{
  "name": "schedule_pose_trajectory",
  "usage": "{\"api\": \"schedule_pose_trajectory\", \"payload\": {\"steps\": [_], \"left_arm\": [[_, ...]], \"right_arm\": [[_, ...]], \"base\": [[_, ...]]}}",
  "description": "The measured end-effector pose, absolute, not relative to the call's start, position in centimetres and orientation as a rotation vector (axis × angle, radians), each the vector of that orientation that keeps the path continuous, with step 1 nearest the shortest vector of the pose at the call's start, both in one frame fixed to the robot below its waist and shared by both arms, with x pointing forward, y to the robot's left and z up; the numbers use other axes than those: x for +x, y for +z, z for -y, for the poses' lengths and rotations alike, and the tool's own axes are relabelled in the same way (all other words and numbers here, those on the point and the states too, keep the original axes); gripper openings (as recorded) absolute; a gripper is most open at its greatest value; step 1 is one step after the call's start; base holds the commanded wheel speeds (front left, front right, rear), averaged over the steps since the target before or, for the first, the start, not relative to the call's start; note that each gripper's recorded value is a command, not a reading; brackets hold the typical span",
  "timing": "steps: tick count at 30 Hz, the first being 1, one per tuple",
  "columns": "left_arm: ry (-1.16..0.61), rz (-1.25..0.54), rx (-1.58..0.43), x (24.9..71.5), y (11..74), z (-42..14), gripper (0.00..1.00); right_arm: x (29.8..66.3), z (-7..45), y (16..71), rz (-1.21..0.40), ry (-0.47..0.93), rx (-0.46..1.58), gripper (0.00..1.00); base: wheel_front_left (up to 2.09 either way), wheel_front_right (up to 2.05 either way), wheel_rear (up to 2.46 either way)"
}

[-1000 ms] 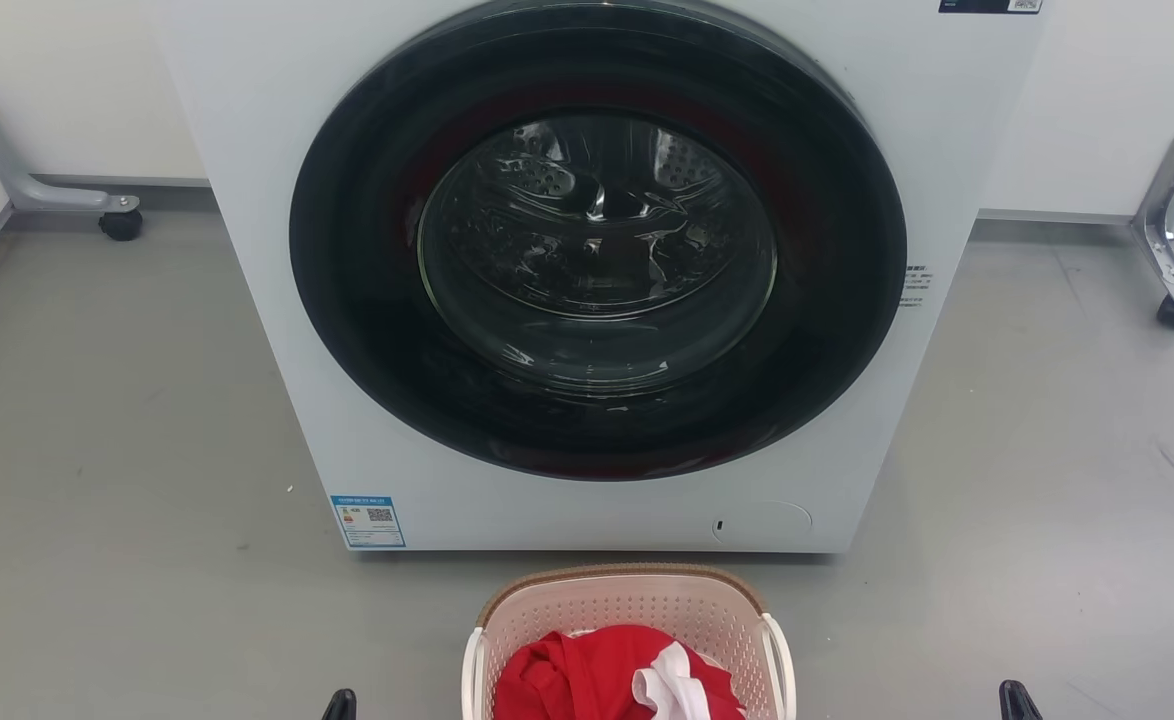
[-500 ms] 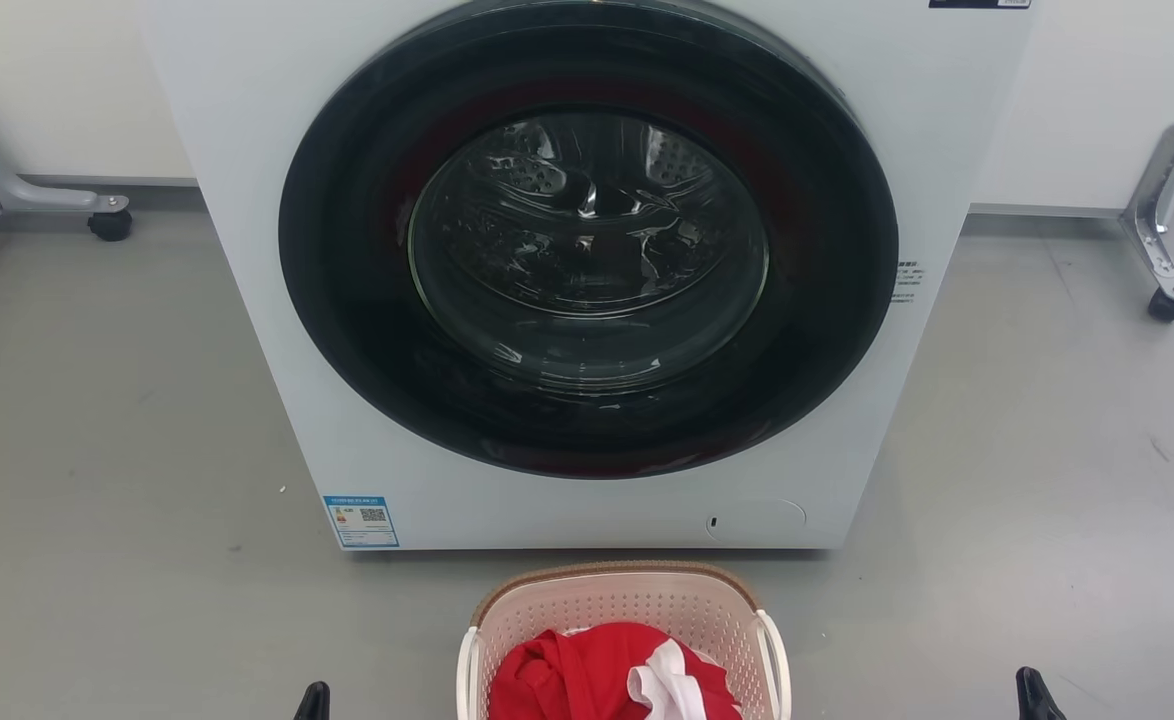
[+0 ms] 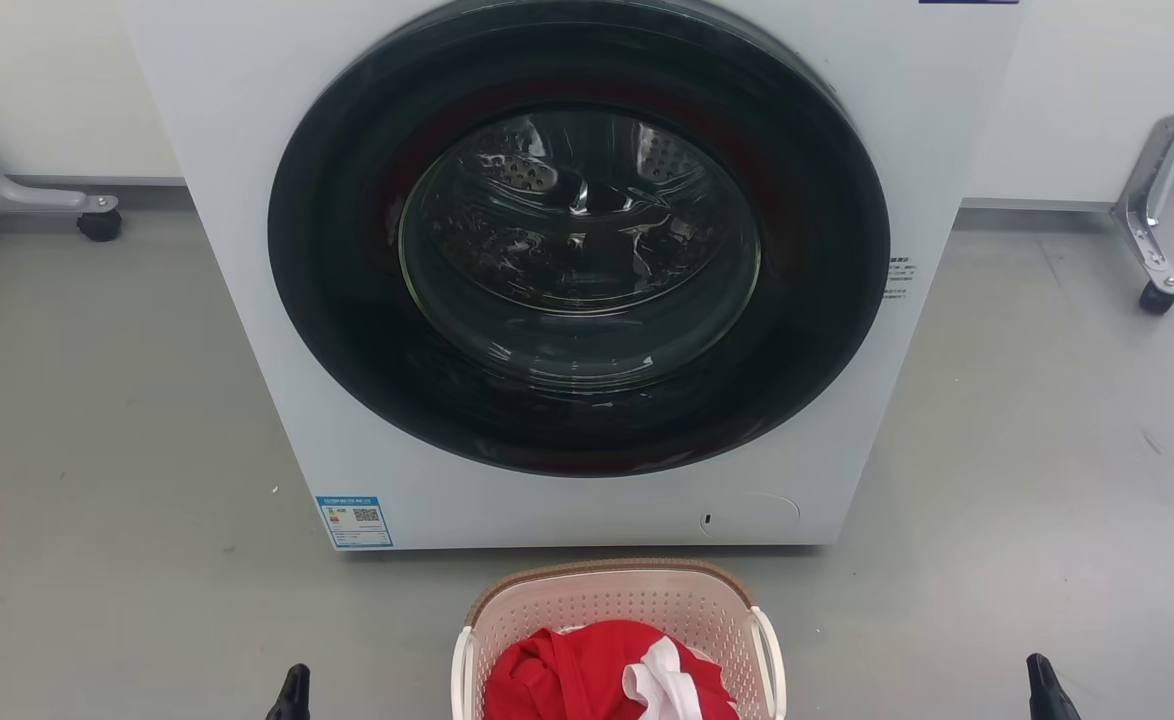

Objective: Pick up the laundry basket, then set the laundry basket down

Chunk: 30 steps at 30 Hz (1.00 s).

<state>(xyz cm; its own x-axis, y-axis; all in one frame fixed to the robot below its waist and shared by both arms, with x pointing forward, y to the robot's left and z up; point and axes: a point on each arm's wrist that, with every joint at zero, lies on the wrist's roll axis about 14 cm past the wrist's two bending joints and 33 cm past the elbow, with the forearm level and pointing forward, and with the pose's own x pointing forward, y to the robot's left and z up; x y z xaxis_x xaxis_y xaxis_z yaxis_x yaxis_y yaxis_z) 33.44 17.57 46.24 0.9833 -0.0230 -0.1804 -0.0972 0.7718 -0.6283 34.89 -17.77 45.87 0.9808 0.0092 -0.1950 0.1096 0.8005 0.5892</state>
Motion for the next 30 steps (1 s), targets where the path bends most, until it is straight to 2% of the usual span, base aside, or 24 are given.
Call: {"api": "schedule_pose_trajectory", "payload": {"steps": [30], "left_arm": [[0.076, -0.181, -1.143, 35.7, 46.4, -18.4, 0.00]], "right_arm": [[36.4, 19.1, 46.2, -0.173, -0.102, 1.129, 0.00]], "base": [[0.00, 0.00, 0.00]]}}
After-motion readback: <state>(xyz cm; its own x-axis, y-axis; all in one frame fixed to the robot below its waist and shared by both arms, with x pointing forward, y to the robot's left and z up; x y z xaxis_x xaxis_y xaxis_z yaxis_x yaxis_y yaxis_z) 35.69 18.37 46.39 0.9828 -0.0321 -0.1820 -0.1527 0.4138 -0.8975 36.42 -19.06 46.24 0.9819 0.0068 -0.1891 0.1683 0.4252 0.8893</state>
